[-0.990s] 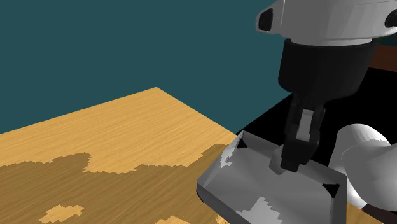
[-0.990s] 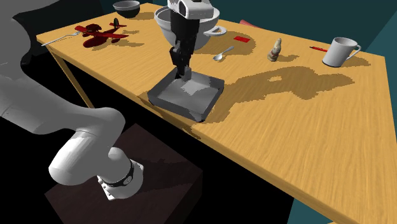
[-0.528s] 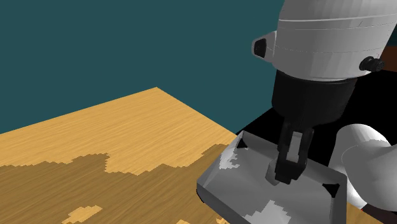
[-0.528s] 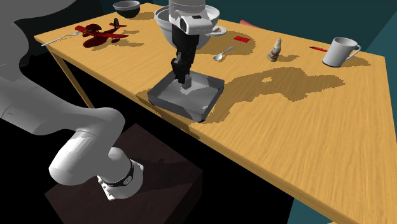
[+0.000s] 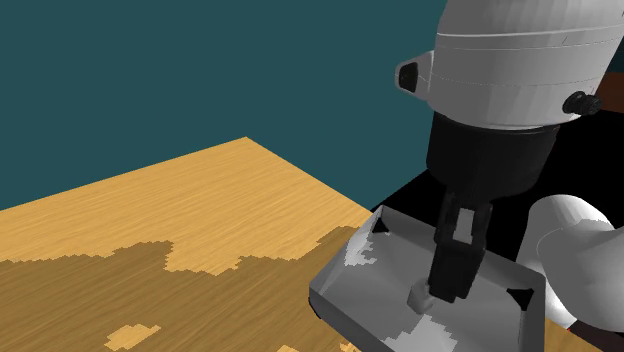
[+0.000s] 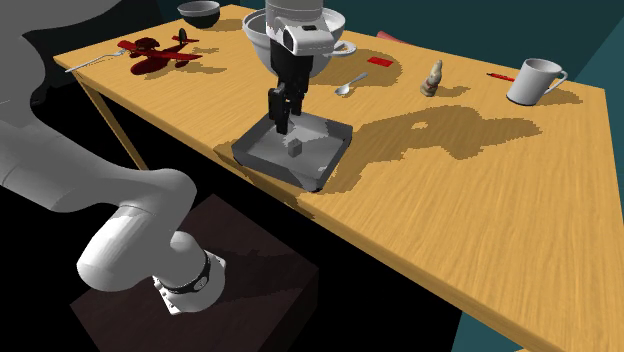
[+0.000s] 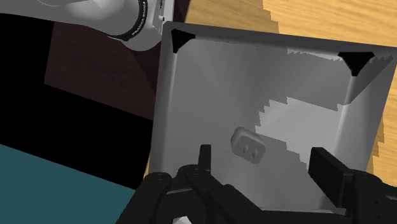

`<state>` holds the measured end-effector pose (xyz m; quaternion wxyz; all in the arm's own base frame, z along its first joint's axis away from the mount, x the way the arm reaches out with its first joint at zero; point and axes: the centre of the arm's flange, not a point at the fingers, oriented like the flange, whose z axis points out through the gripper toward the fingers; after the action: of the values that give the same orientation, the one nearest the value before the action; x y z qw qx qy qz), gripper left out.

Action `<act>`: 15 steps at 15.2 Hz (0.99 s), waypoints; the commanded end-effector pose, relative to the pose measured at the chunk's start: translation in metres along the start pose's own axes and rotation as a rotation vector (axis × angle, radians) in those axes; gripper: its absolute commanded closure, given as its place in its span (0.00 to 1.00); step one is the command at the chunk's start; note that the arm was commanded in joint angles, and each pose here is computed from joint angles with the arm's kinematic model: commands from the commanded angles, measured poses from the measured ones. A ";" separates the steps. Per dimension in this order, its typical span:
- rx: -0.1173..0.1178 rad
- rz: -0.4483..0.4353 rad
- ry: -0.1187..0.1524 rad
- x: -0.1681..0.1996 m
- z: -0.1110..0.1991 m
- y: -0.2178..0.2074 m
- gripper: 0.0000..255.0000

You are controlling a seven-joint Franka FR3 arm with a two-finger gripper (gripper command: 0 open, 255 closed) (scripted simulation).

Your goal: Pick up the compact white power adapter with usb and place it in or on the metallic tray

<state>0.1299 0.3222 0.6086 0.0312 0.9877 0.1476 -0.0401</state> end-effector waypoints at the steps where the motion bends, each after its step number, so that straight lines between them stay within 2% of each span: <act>1: 0.000 0.000 0.000 0.000 0.000 0.000 0.00; 4: 0.000 0.000 0.000 0.000 0.000 0.000 0.00; 8: 0.000 0.000 0.000 0.000 -0.050 0.000 0.00; 15: 0.000 0.000 0.000 0.000 -0.050 0.000 0.00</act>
<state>0.1334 0.3259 0.6582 0.0312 0.9877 0.1476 -0.0401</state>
